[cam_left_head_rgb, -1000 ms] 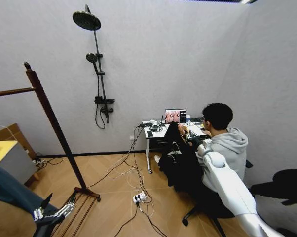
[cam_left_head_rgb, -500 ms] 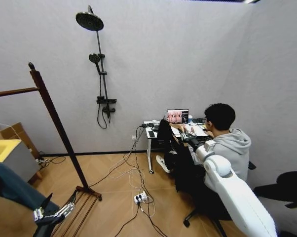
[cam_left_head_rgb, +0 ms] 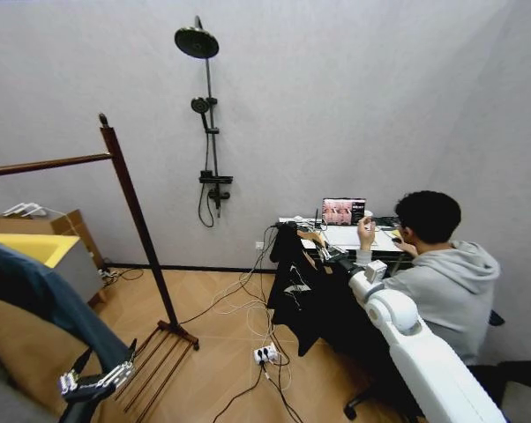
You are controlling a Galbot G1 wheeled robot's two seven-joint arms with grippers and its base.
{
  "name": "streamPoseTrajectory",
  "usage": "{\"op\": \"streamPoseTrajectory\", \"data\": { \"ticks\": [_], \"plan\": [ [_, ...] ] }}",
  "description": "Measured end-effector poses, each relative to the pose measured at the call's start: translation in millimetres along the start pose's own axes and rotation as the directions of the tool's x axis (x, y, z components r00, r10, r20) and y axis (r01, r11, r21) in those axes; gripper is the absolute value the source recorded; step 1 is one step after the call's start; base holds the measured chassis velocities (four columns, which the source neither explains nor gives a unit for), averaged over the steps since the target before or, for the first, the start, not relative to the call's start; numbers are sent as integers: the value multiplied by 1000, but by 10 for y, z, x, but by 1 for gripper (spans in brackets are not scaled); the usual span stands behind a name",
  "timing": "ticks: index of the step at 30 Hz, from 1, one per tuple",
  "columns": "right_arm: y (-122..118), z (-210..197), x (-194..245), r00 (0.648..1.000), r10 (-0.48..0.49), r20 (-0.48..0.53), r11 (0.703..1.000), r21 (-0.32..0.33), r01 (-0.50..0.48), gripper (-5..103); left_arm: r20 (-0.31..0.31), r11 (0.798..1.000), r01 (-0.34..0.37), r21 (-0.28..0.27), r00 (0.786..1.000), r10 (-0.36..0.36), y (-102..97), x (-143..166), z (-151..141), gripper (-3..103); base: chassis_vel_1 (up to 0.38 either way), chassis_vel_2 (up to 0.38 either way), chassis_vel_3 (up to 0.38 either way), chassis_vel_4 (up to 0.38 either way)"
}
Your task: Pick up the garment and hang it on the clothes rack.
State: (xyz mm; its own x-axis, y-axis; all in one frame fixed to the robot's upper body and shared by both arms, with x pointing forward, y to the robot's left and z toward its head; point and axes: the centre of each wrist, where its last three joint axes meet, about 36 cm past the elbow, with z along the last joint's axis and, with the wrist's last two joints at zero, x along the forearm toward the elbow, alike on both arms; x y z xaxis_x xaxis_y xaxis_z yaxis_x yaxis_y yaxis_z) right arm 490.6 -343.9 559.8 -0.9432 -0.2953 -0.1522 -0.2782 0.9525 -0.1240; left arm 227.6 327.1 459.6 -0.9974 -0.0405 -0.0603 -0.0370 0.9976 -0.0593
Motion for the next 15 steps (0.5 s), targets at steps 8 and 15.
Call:
{"op": "streamPoseTrajectory", "data": {
  "ticks": [8, 15],
  "plan": [
    [-47, 28, 81, 1000, 19, -10, 1000, -7, -19, 10, 0, 1000, 0, 0, 1000, 0, 0, 0, 0, 100, 121, 126, 114, 110],
    [-112, 25, 105, 999, 39, -4, 999, -15, -39, 10, 0, 1000, 0, 0, 1000, 0, 0, 0, 0, 100, 126, 132, 128, 119]
  ]
}}
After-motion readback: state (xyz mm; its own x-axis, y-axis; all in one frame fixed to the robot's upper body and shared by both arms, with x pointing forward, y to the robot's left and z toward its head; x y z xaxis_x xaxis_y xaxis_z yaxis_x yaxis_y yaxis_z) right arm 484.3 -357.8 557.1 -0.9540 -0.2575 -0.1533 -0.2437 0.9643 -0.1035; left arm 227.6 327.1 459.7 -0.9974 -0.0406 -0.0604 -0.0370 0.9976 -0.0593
